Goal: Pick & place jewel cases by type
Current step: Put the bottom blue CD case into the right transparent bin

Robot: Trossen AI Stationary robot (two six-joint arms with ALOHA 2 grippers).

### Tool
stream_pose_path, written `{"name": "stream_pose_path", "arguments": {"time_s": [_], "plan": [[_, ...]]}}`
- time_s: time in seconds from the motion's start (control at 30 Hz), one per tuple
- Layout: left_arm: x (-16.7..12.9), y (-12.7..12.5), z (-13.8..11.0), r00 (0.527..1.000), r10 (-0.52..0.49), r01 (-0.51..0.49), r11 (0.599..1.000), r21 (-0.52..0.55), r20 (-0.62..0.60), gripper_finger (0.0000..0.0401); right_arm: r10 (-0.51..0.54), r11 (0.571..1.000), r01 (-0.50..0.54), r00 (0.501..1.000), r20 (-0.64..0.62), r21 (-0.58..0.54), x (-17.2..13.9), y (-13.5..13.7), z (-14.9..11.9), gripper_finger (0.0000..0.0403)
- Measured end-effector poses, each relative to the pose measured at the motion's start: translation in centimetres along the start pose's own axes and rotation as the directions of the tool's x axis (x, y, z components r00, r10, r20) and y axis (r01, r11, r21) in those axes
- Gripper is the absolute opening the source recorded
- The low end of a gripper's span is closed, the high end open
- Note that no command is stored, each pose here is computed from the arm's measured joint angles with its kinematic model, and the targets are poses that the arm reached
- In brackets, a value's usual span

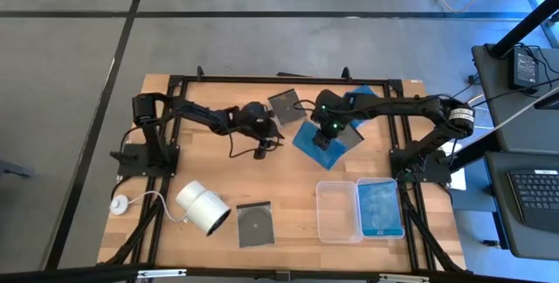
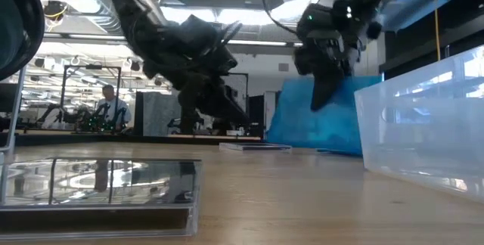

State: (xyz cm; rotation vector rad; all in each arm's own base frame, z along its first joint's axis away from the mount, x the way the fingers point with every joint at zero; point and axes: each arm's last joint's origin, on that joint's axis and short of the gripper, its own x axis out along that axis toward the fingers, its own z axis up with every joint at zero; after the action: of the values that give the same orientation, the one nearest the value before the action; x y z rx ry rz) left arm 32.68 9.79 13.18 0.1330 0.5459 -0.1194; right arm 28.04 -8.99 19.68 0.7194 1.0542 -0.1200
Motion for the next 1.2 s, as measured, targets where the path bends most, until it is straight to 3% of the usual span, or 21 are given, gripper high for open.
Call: {"name": "stream_pose_path", "arguments": {"time_s": [0.23, 0.5, 0.73, 0.97, 1.07, 1.2], "plan": [[-0.9, 0.7, -1.0, 0.988, 0.137, -0.132, 0.988, -0.076, 0.072, 0.0114, -0.052, 0.998, 0.053, 0.997, -0.057, 0.019, -4.0, 2.8, 2.1, 0.0024], [-0.9, 0.7, -0.9, 0.984, 0.159, -0.151, 0.983, -0.104, 0.077, 0.0114, -0.147, 0.981, 0.165, 0.976, -0.161, 0.103, -7.5, 7.3, 0.6, 0.0025], [-0.9, 0.7, -0.9, 0.984, 0.160, -0.151, 0.982, -0.114, 0.080, 0.0114, -0.177, 0.950, 0.198, 0.978, -0.109, 0.241, -9.9, 11.4, -5.5, 0.0024], [-0.9, 0.7, -0.9, 0.984, 0.160, -0.151, 0.983, -0.106, 0.080, 0.0114, -0.213, 0.856, 0.197, 0.977, -0.023, 0.478, -11.0, 13.2, -13.9, 0.0025], [-0.9, 0.8, -0.9, 0.984, 0.161, -0.152, 0.983, -0.099, 0.080, 0.0114, -0.178, 0.843, 0.170, 0.983, -0.033, 0.510, -10.3, 13.4, -16.6, 0.0026], [-0.9, 0.8, -0.9, 0.984, 0.161, -0.150, 0.981, -0.123, 0.080, 0.0114, -0.141, 0.858, 0.161, 0.987, -0.078, 0.487, -9.2, 13.8, -19.4, 0.0028]]}}
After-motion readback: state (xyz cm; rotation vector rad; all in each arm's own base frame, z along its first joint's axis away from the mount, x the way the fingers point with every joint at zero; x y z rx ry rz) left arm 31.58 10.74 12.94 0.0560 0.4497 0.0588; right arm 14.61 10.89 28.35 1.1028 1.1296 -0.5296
